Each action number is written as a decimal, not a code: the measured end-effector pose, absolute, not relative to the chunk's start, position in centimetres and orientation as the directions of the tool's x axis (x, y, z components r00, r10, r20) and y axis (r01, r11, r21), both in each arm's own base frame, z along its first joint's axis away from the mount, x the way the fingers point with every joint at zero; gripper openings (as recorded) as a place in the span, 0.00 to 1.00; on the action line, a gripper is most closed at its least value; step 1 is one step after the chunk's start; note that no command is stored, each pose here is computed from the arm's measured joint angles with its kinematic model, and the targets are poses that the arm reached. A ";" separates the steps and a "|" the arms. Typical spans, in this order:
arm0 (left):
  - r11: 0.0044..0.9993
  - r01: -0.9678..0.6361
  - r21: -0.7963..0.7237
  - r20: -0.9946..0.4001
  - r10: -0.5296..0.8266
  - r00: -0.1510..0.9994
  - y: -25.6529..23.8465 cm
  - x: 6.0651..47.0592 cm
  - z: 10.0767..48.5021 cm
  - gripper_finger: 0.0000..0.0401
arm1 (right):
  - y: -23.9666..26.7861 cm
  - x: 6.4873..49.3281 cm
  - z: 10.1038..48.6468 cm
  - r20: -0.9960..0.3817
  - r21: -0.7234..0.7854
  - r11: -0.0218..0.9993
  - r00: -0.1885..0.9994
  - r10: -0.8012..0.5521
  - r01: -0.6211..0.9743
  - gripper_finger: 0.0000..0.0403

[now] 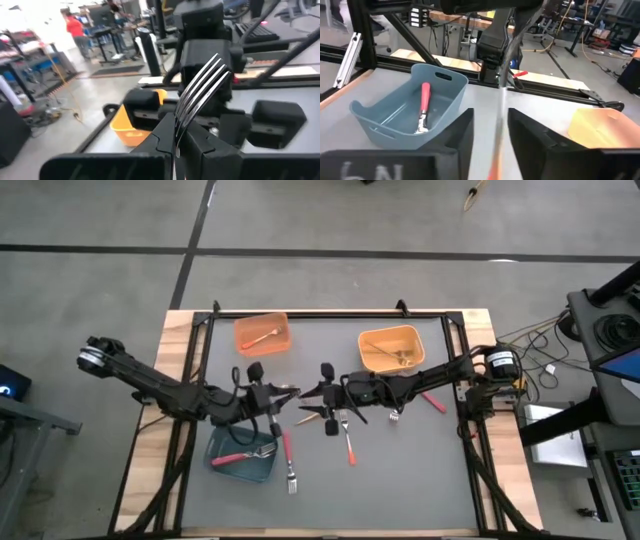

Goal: Sort silverware by color (type)
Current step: Put the orange fork into the orange bin

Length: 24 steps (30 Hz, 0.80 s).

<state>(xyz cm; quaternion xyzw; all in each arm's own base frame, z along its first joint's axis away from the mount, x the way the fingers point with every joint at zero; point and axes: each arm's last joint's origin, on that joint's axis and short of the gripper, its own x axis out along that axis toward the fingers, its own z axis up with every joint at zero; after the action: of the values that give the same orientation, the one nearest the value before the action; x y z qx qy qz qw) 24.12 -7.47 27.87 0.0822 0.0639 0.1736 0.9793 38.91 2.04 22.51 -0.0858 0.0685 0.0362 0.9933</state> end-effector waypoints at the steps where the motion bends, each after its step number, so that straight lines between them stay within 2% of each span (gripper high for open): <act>1: 0.931 -0.318 0.177 -0.107 0.340 0.935 -7.4 23.9 27.9 0.00 | 2.0 38.9 22.5 -0.143 -0.168 0.982 0.988 0.061 -0.085 0.24; 5: 0.935 -0.314 0.166 -0.118 0.335 0.935 -7.2 23.6 28.0 0.00 | 2.0 38.9 22.5 -0.143 -0.171 0.981 0.988 0.062 -0.086 0.08; 7: 0.935 -0.315 0.161 -0.112 0.334 0.936 -7.3 23.6 28.1 0.00 | 2.0 38.9 22.5 -0.142 -0.172 0.981 0.988 0.062 -0.086 0.04; 24: 0.935 -0.335 0.112 -0.099 0.346 0.933 -7.2 23.7 28.2 0.00 | 1.9 38.9 22.6 -0.129 -0.190 0.978 0.990 0.060 -0.084 0.02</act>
<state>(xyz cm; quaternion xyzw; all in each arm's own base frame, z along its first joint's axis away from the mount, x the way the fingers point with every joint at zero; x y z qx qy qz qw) 23.65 -7.24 28.23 0.0466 0.0587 0.1735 0.9820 38.94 1.93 22.64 -0.0979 0.0614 0.0362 0.9926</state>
